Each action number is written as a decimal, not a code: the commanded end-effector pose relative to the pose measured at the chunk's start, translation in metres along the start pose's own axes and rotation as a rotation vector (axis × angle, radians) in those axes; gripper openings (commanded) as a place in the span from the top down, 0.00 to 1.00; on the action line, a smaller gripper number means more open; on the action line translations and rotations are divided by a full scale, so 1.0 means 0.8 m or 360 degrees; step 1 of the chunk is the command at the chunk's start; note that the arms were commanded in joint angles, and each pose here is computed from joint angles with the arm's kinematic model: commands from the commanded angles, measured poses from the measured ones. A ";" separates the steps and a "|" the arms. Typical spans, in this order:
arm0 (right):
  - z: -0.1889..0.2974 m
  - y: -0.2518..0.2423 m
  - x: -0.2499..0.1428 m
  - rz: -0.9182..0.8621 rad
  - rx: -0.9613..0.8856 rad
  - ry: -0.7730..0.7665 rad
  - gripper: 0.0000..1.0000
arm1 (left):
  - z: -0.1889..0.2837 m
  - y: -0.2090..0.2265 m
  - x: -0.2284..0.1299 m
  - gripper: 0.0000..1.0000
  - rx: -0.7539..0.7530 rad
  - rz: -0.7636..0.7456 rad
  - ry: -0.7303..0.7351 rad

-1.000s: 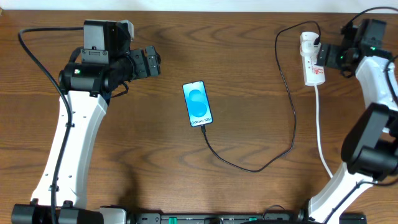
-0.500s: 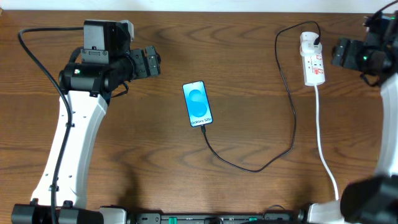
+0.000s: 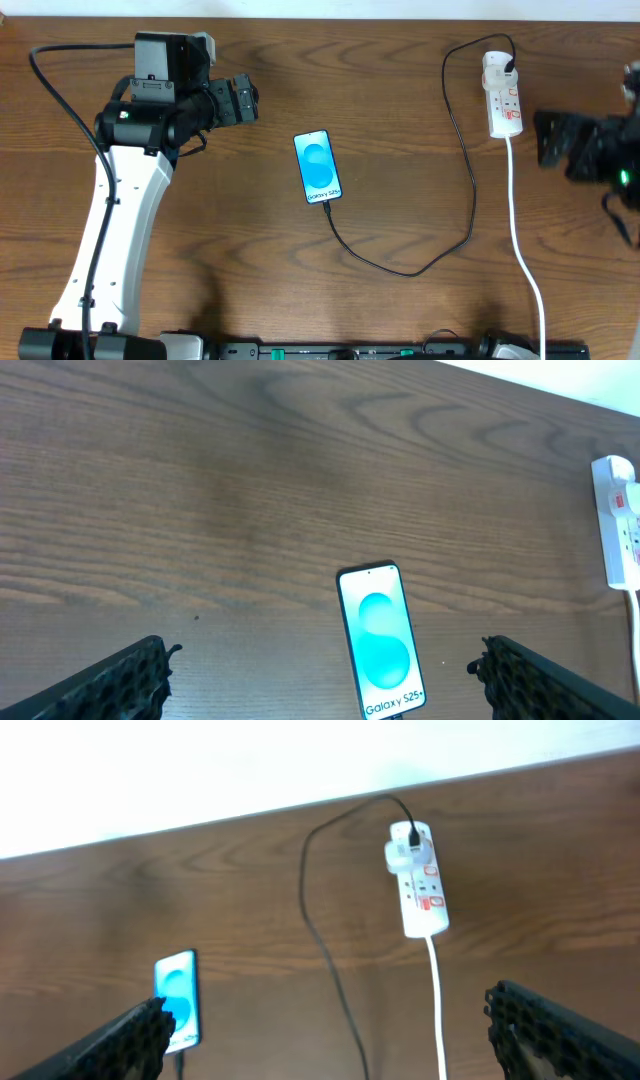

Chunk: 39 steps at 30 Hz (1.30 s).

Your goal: Plug charger to phone and switch on socket

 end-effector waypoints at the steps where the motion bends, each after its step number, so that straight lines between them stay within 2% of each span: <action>1: 0.033 0.017 -0.009 0.0003 0.0033 -0.0068 0.01 | 0.008 0.000 0.005 0.01 0.0005 -0.0014 -0.0032; 13: 0.123 0.047 -0.078 0.0143 -0.0102 -0.0084 0.01 | 0.008 0.000 0.005 0.01 0.0005 -0.0014 -0.0032; 18: 0.130 0.052 -0.102 0.0253 -0.0109 -0.0123 0.01 | 0.008 0.000 0.005 0.01 0.0005 -0.0014 -0.0032; 27: 0.058 0.040 -0.148 0.0565 -0.0069 -0.0503 0.01 | 0.008 0.000 0.005 0.01 0.0005 -0.0014 -0.0031; 39: -0.053 0.020 -0.216 0.0705 -0.0054 -0.0894 0.01 | 0.008 0.000 0.005 0.01 0.0005 -0.0014 -0.0031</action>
Point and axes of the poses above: each gripper's point midway between its finger pads, its own z axis back along the fingers, its own y axis along the line the jaws close on, x = y × z, the point moved 6 cm from there along z, back along the fingers, and after that the axes turned 5 degrees about z, right-handed, at the moved point
